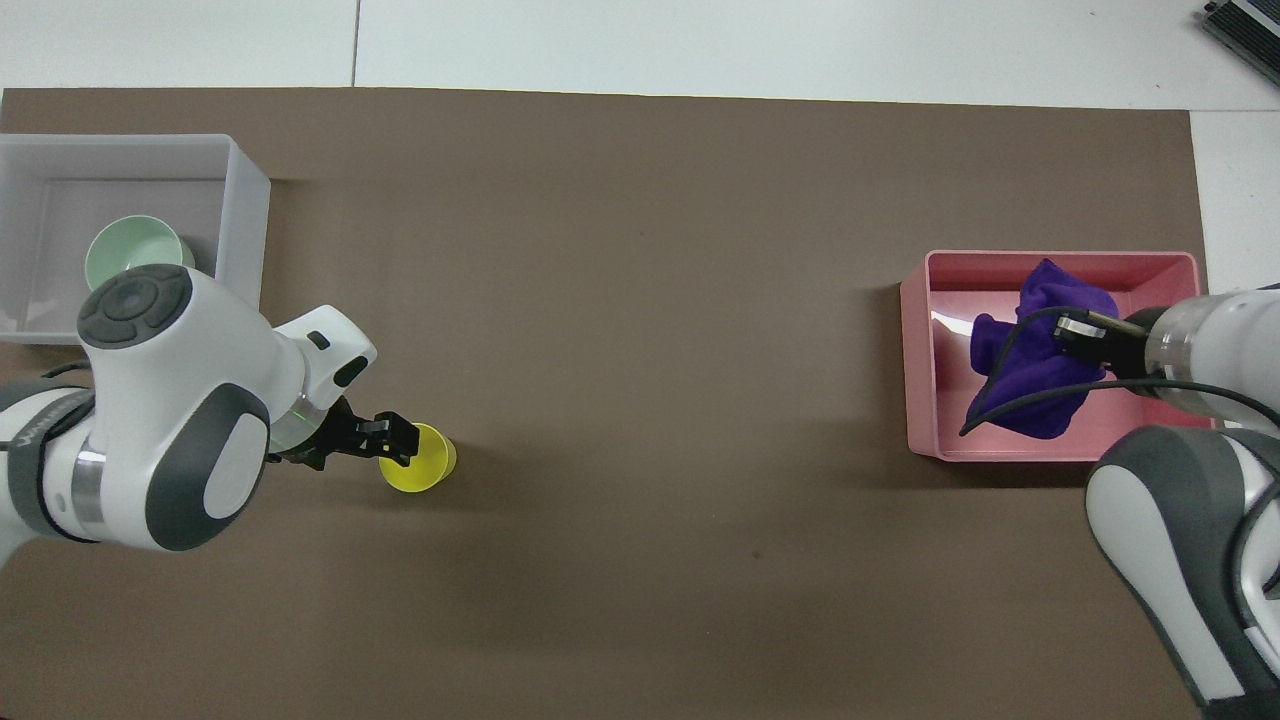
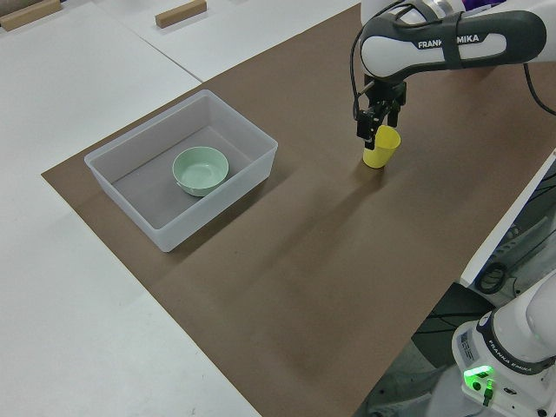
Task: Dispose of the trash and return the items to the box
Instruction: 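Drop the cloth in the pink box while the left gripper grasps the cup, then lift the yellow cup with the left gripper and carry it to the clear box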
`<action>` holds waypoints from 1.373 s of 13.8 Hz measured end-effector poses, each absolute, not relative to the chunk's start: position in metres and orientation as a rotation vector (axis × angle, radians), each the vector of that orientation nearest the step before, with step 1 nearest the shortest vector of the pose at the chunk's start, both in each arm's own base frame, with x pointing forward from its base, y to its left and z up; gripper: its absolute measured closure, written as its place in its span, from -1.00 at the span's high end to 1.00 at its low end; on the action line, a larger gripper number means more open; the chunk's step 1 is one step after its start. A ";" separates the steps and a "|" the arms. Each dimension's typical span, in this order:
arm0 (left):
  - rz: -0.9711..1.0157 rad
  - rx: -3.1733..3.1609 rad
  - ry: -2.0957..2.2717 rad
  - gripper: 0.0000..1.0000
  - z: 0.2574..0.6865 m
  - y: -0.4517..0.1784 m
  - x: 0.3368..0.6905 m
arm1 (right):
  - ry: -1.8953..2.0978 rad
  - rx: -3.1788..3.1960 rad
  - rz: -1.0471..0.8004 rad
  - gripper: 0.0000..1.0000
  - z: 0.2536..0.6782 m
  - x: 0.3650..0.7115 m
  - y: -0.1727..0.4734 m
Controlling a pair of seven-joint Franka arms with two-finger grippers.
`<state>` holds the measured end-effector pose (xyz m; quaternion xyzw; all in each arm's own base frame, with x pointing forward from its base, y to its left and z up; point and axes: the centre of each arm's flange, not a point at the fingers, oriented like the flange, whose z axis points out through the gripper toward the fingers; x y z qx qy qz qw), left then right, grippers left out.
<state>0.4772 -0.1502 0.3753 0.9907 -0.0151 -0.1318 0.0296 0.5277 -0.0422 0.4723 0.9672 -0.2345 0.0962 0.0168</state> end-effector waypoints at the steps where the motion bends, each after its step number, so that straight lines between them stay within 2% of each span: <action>1: -0.382 3.057 -0.044 0.99 0.365 -0.150 0.474 | -0.746 3.002 0.277 -0.87 0.465 0.528 -0.049; 3: -0.341 3.061 -0.034 0.89 0.349 -0.148 0.472 | -0.749 3.001 0.253 -0.81 0.456 0.530 -0.050; 9: -0.331 3.063 -0.026 -0.57 0.335 -0.147 0.472 | -0.744 3.000 0.282 0.47 0.479 0.539 -0.051; 10: -0.332 3.061 -0.024 -0.79 0.335 -0.148 0.473 | -0.717 3.004 0.274 0.72 0.489 0.540 -0.052; 11: -0.327 3.057 -0.023 -0.89 0.337 -0.149 0.474 | -0.679 3.009 0.266 0.91 0.502 0.542 -0.052; 12: -0.326 3.057 -0.021 -0.89 0.337 -0.148 0.474 | -0.646 3.012 0.259 1.00 0.516 0.544 -0.053; 15: -0.335 3.053 -0.027 -0.89 0.351 -0.151 0.482 | -0.524 3.026 0.198 1.00 0.569 0.546 -0.049; 19: -0.366 3.038 -0.028 -0.89 0.423 -0.148 0.509 | -0.407 3.043 0.101 1.00 0.621 0.549 -0.024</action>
